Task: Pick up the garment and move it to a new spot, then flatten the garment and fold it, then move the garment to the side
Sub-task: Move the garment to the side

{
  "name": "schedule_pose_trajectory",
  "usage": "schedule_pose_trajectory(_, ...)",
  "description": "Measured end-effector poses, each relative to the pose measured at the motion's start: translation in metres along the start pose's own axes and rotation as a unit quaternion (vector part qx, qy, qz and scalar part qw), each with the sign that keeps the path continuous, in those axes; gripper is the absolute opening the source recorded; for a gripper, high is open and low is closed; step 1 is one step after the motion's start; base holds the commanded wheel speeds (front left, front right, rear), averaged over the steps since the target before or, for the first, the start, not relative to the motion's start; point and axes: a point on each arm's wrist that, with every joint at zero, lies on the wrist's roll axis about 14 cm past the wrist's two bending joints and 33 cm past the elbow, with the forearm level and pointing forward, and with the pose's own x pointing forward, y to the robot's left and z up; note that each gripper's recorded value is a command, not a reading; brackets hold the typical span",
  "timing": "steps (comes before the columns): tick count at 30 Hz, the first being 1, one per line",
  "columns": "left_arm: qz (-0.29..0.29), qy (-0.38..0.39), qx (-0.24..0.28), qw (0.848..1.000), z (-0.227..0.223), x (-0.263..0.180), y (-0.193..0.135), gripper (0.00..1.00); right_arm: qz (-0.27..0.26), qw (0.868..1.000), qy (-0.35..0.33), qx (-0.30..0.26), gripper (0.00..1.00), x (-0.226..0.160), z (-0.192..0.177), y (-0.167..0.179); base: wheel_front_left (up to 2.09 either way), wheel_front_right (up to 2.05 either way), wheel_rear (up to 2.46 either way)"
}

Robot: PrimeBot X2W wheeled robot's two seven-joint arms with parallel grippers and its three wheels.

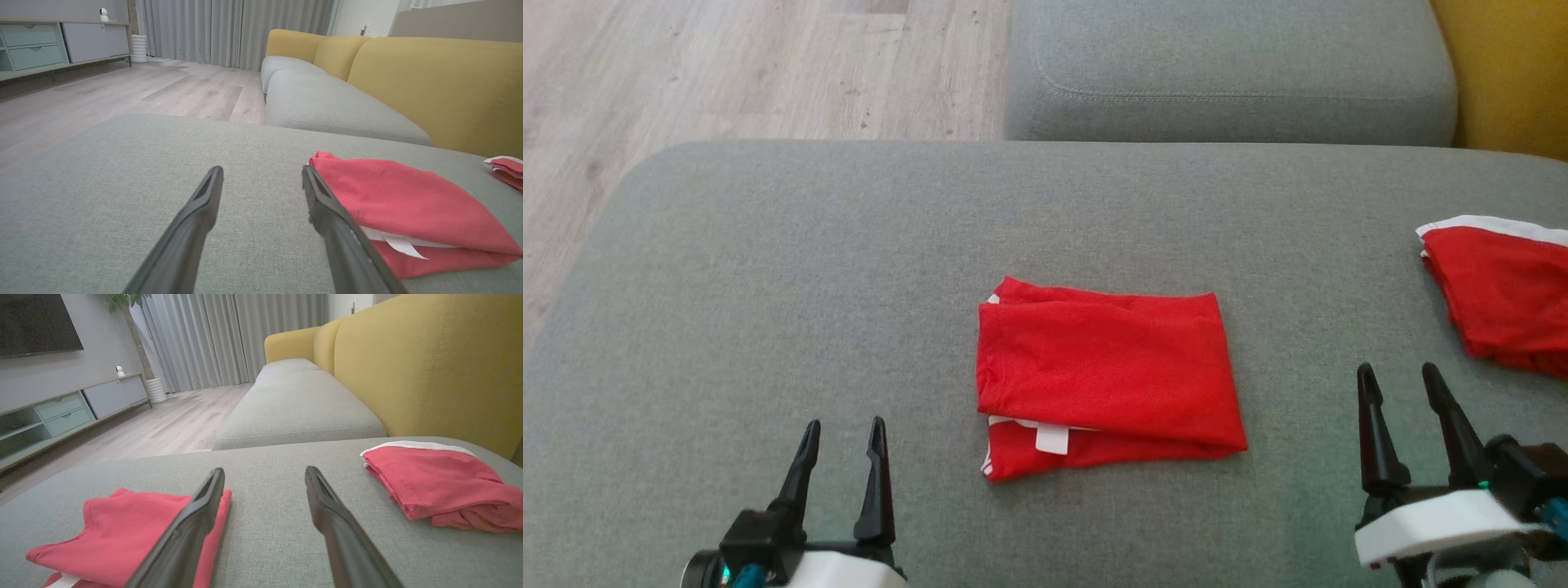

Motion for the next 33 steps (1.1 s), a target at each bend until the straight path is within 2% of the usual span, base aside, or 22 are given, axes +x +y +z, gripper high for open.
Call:
schedule_pose_trajectory(18,0.008,0.009,-0.001,1.000,-0.006,-0.004,0.006,1.00,0.011,1.000,0.025,0.002,1.00,-0.006,-0.016,0.008,0.00,0.00,0.00)
schedule_pose_trajectory(25,0.012,0.014,-0.002,1.000,-0.009,-0.004,0.008,1.00,0.027,0.997,0.070,0.006,1.00,-0.003,-0.032,0.018,0.00,0.00,0.00)
schedule_pose_trajectory(33,0.028,0.020,-0.005,0.999,-0.011,-0.004,0.017,1.00,0.064,0.986,0.155,0.007,1.00,0.049,-0.034,0.040,0.00,0.00,0.00)
